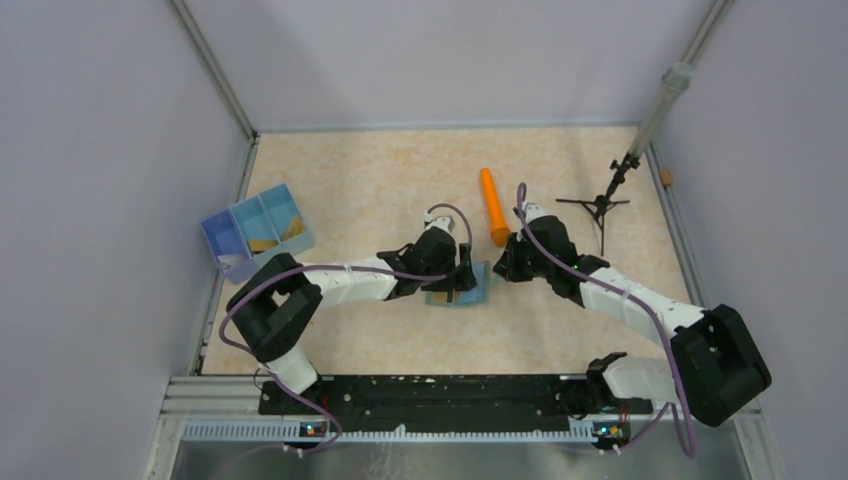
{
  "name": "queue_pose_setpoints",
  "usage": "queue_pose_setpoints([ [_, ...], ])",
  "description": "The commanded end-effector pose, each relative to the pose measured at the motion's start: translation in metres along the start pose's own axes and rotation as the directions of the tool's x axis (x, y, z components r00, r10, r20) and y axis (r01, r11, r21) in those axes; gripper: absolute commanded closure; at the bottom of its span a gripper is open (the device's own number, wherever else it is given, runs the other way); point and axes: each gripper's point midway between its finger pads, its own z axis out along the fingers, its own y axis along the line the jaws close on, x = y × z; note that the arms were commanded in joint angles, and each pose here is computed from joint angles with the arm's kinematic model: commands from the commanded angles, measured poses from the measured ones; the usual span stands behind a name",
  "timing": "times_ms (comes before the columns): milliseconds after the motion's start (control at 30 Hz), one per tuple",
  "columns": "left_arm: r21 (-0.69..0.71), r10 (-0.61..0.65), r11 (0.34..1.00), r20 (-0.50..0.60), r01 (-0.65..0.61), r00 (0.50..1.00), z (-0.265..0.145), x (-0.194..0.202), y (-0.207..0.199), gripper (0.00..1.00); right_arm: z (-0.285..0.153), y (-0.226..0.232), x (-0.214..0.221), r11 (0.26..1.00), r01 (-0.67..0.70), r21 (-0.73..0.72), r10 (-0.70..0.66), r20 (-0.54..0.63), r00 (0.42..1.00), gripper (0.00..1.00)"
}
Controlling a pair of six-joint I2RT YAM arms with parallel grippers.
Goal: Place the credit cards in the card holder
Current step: Turn over the card slot in the card holder.
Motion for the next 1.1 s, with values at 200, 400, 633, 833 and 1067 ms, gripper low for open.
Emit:
queue_pose_setpoints([
  [200, -0.028, 0.04, 0.999, 0.04, -0.039, 0.998, -0.01, -0.006, 0.007, 0.24, 0.002, -0.008, -0.02, 0.998, 0.001, 0.065, -0.004, 0.043, 0.999, 1.0],
  [400, -0.001, 0.049, 0.999, 0.068, -0.049, 0.996, -0.019, -0.015, -0.001, 0.23, 0.0, -0.013, -0.023, 0.995, 0.007, 0.104, -0.011, 0.039, 0.999, 0.62],
  [633, -0.007, 0.059, 0.998, 0.094, -0.058, 0.994, -0.029, -0.019, 0.001, 0.2, -0.009, -0.01, -0.03, 0.994, 0.015, 0.105, -0.022, 0.064, 0.998, 0.45],
  [833, -0.063, 0.058, 0.997, 0.132, -0.05, 0.99, -0.038, -0.025, 0.012, 0.19, -0.018, -0.008, -0.036, 0.994, 0.025, 0.105, -0.034, 0.083, 0.996, 0.4],
  [1067, -0.165, 0.083, 0.985, 0.187, -0.052, 0.979, -0.072, -0.039, 0.03, 0.07, -0.036, -0.017, -0.048, 0.983, 0.042, 0.176, -0.064, 0.121, 0.991, 0.35],
])
